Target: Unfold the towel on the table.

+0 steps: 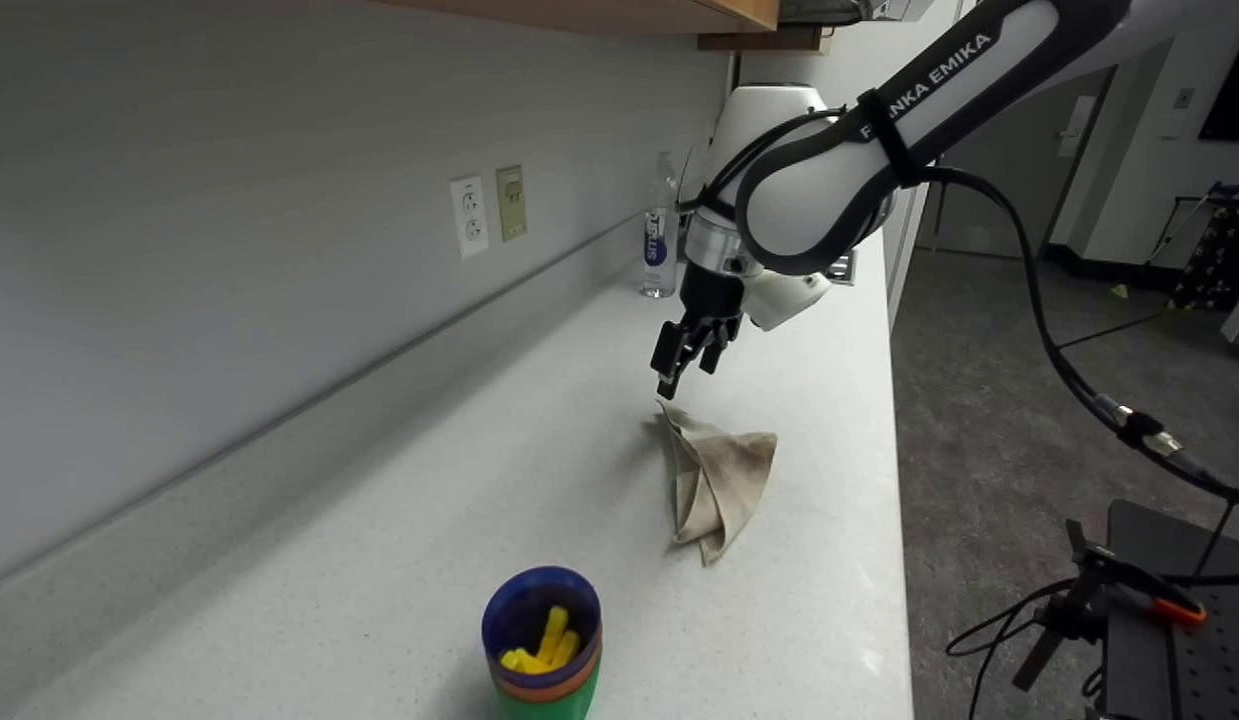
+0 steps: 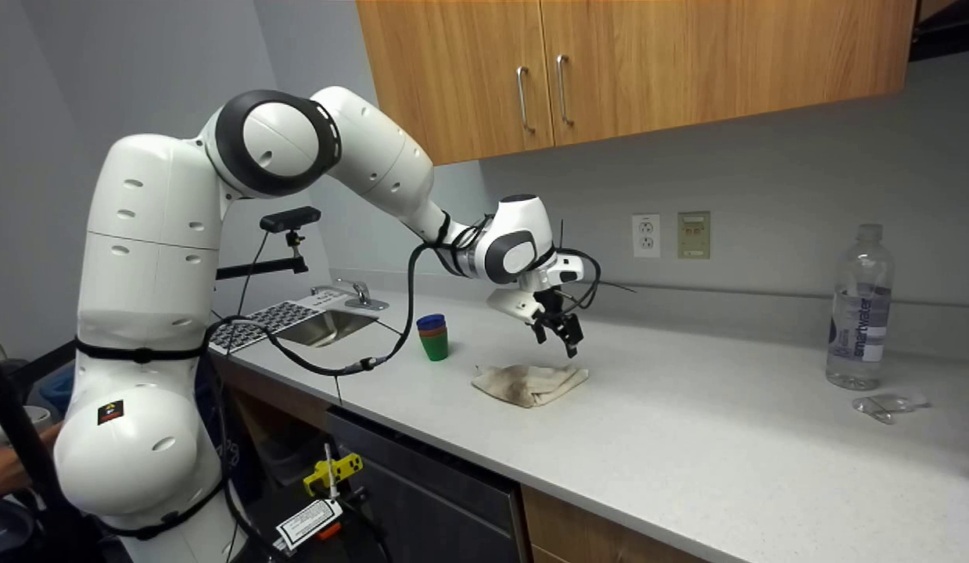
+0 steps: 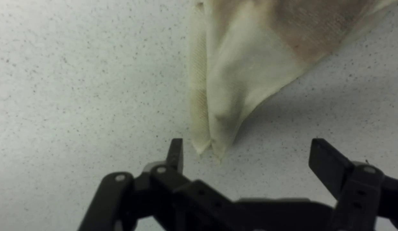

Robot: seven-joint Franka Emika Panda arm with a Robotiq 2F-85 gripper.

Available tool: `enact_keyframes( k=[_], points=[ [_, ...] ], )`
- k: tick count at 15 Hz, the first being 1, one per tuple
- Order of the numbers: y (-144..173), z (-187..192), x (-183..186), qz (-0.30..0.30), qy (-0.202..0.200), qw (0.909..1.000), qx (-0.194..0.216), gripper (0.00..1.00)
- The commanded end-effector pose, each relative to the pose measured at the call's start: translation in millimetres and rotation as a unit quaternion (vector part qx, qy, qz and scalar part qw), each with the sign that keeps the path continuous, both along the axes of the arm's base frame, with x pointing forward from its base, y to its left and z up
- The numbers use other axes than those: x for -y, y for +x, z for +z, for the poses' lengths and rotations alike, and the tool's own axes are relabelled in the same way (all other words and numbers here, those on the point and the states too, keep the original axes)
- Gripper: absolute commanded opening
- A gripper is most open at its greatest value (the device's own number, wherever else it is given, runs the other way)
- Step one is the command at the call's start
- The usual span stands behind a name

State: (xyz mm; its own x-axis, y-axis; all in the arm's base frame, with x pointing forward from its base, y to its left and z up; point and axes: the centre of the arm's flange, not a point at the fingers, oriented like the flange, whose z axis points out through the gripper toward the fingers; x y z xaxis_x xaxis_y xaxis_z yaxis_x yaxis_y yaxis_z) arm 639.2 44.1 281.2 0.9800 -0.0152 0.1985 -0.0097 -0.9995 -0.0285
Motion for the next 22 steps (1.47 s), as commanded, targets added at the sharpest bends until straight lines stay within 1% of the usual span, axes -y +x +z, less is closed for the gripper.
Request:
enact_keyframes(
  k=[1, 4, 7, 11, 13, 14, 15, 16, 17, 18, 22],
  points=[
    [27.8, -16.2, -4.0, -0.001, -0.013, 0.9999, 0.011, 1.0],
    [35.2, -25.9, -7.0, -0.005, -0.007, 0.9999, 0.008, 1.0],
    [39.0, -34.1, -5.9, -0.012, -0.007, 0.9999, 0.005, 0.98],
    [41.6, -42.3, -2.9, -0.037, -0.001, 0.9993, -0.002, 0.93],
    [43.1, -45.9, -2.5, -0.045, 0.0, 0.999, -0.004, 0.85],
    [44.4, -47.6, -2.6, -0.051, 0.002, 0.9987, -0.005, 0.74],
    [45.1, -49.3, -2.9, -0.056, 0.003, 0.9984, -0.006, 0.6],
    [45.2, -50.2, -4.8, -0.058, 0.001, 0.9983, -0.007, 0.59],
    [45.5, -50.3, -5.0, -0.06, 0.004, 0.9981, -0.007, 0.53],
    [45.9, -49.7, -4.5, -0.063, 0.005, 0.998, -0.006, 0.43],
    [45.1, -48.7, -1.4, -0.077, 0.0, 0.997, -0.005, 0.14]
  ],
)
